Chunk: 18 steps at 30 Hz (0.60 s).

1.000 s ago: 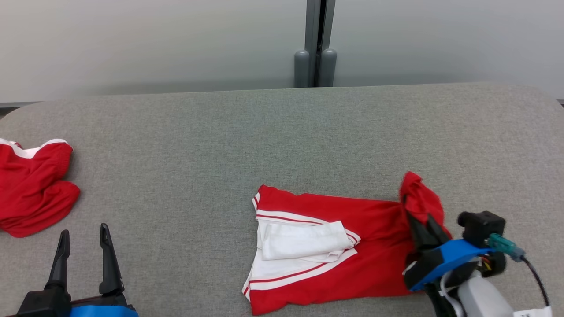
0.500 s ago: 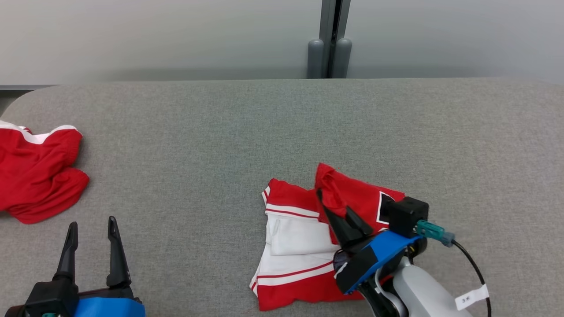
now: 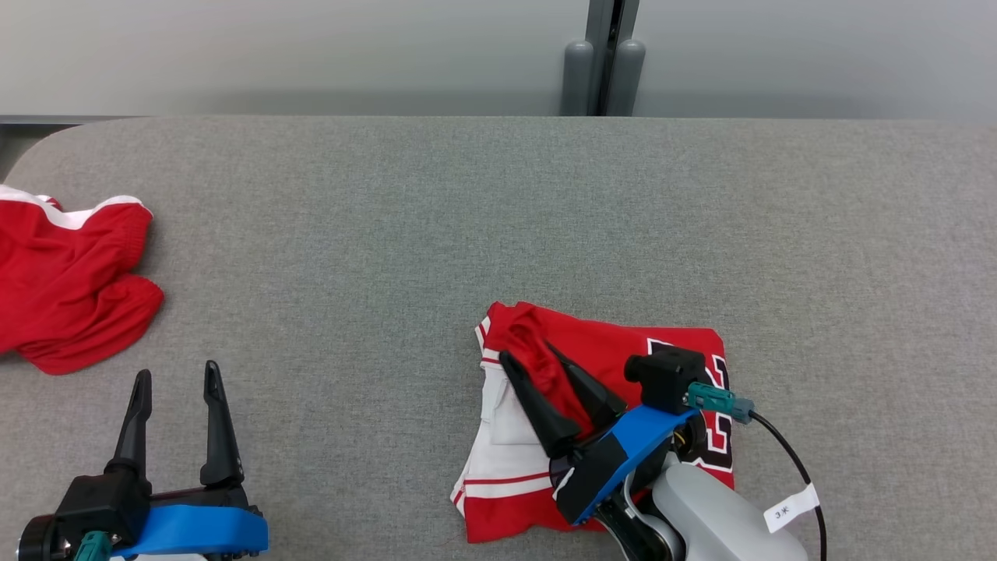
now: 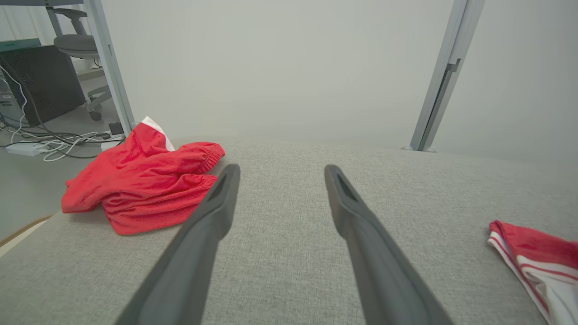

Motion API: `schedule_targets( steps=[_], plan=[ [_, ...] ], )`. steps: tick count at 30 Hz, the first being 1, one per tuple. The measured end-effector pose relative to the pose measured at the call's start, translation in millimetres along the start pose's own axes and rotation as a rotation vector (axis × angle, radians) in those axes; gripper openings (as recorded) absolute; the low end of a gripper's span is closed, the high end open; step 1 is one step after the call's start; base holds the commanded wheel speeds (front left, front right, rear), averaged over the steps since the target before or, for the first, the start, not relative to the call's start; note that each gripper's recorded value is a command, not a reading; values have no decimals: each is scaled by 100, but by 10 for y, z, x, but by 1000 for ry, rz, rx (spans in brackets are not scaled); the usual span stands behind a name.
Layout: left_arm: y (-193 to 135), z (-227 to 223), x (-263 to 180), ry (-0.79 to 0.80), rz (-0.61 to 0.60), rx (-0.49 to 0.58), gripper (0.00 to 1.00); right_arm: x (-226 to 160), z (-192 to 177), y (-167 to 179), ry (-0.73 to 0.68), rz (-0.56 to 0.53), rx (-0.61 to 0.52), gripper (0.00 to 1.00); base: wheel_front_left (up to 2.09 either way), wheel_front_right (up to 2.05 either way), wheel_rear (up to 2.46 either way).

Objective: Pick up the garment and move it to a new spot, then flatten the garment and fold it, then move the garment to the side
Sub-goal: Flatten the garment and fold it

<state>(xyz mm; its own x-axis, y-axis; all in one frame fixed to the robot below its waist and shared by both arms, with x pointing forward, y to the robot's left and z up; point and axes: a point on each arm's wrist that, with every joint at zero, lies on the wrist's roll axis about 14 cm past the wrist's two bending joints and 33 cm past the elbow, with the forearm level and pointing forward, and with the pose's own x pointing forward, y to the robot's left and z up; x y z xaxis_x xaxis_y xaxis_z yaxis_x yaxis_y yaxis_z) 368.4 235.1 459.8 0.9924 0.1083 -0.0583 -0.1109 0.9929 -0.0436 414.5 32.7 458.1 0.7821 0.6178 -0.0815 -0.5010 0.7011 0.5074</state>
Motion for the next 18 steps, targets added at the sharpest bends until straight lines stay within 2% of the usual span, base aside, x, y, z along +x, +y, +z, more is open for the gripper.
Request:
schedule_targets(
  steps=[4,6,9,12,18],
  plan=[
    [-20,-9,14,2,-6,-1,100,31,26,40,-1,18,-17,100,0,0,0],
    [-33,3,22,-1,-9,-2,100,45,124,24,-20,22,-86,100,0,0,0],
    [-59,24,28,-8,-17,-4,100,30,377,-40,-92,-1,-129,100,0,0,0],
    [-104,83,46,-27,-31,-2,100,-123,726,-269,-193,-78,-210,100,0,0,0],
    [-201,165,63,-52,-62,6,100,-584,1101,-668,-298,-222,-334,100,0,0,0]
  ],
)
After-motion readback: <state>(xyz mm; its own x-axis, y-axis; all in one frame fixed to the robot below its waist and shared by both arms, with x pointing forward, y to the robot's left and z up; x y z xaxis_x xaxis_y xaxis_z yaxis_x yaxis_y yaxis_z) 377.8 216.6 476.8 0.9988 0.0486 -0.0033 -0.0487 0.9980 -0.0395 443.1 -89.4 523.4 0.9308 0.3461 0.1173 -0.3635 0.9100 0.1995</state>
